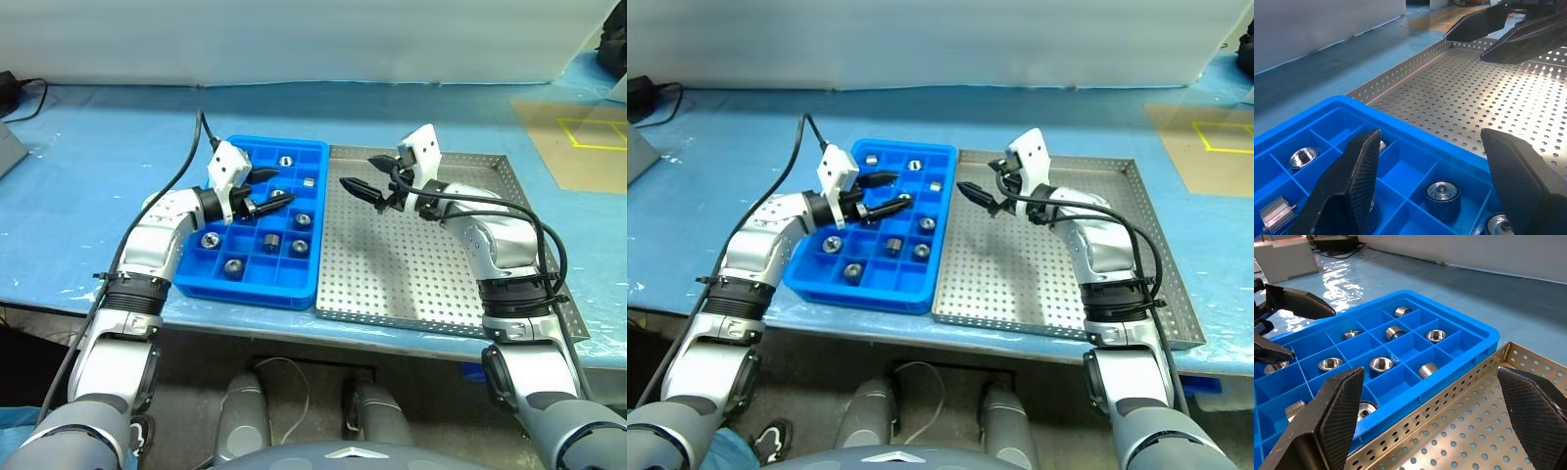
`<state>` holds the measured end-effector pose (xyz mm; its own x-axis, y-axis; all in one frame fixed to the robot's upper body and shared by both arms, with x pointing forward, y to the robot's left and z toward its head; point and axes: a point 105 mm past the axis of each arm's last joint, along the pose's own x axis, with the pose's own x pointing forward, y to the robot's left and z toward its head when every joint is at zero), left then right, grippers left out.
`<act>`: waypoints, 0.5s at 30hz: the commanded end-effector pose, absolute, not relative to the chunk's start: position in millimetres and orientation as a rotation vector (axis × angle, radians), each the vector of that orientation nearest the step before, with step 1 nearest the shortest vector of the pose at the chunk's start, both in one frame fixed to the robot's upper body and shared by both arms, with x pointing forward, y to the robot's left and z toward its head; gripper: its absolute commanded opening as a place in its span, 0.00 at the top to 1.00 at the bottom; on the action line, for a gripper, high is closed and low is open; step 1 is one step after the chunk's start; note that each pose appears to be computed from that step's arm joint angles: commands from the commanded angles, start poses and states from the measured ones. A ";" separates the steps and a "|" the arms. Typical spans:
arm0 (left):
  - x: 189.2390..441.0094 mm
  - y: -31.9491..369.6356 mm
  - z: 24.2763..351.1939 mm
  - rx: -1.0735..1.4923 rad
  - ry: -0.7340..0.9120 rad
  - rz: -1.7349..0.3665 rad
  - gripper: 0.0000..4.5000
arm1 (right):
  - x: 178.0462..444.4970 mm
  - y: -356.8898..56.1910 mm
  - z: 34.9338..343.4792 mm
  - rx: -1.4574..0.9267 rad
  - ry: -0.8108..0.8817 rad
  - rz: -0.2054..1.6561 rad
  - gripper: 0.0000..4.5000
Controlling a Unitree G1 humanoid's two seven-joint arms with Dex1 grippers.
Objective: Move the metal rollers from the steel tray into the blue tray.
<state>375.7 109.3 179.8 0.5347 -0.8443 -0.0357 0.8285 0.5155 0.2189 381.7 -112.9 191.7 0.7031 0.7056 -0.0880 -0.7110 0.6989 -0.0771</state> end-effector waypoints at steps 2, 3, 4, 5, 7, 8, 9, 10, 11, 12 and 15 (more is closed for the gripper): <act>372.3 109.0 191.7 0.242 -0.133 -1.000 0.23 | 377.3 -108.6 206.2 -0.126 0.001 0.818 0.01; 371.6 109.3 191.6 0.242 -0.132 -1.001 0.23 | 377.3 -108.0 206.2 -0.125 0.001 0.821 0.01; 371.3 109.8 192.0 0.241 -0.133 -1.000 0.23 | 377.2 -107.4 206.0 -0.124 0.001 0.824 0.01; 371.1 110.4 192.6 0.240 -0.135 -0.997 0.23 | 377.2 -106.8 205.9 -0.124 0.001 0.827 0.01; 370.6 111.6 193.0 0.240 -0.136 -0.994 0.23 | 377.0 -105.6 206.1 -0.123 0.000 0.834 0.01; 370.2 111.9 193.1 0.239 -0.136 -0.993 0.23 | 377.0 -105.1 206.3 -0.122 -0.001 0.837 0.01; 369.6 112.2 193.4 0.239 -0.136 -0.993 0.23 | 377.0 -104.8 206.5 -0.123 -0.002 0.839 0.01; 369.0 112.4 193.6 0.240 -0.136 -0.992 0.23 | 376.8 -104.5 206.7 -0.122 -0.003 0.842 0.01; 368.8 112.8 193.8 0.241 -0.137 -0.990 0.23 | 376.7 -104.0 206.9 -0.121 -0.003 0.846 0.01; 368.5 113.4 194.3 0.241 -0.137 -0.988 0.23 | 376.8 -103.6 207.0 -0.121 -0.004 0.848 0.01; 368.1 115.3 195.8 0.242 -0.138 -0.983 0.23 | 378.0 -102.3 207.8 -0.121 -0.005 0.851 0.01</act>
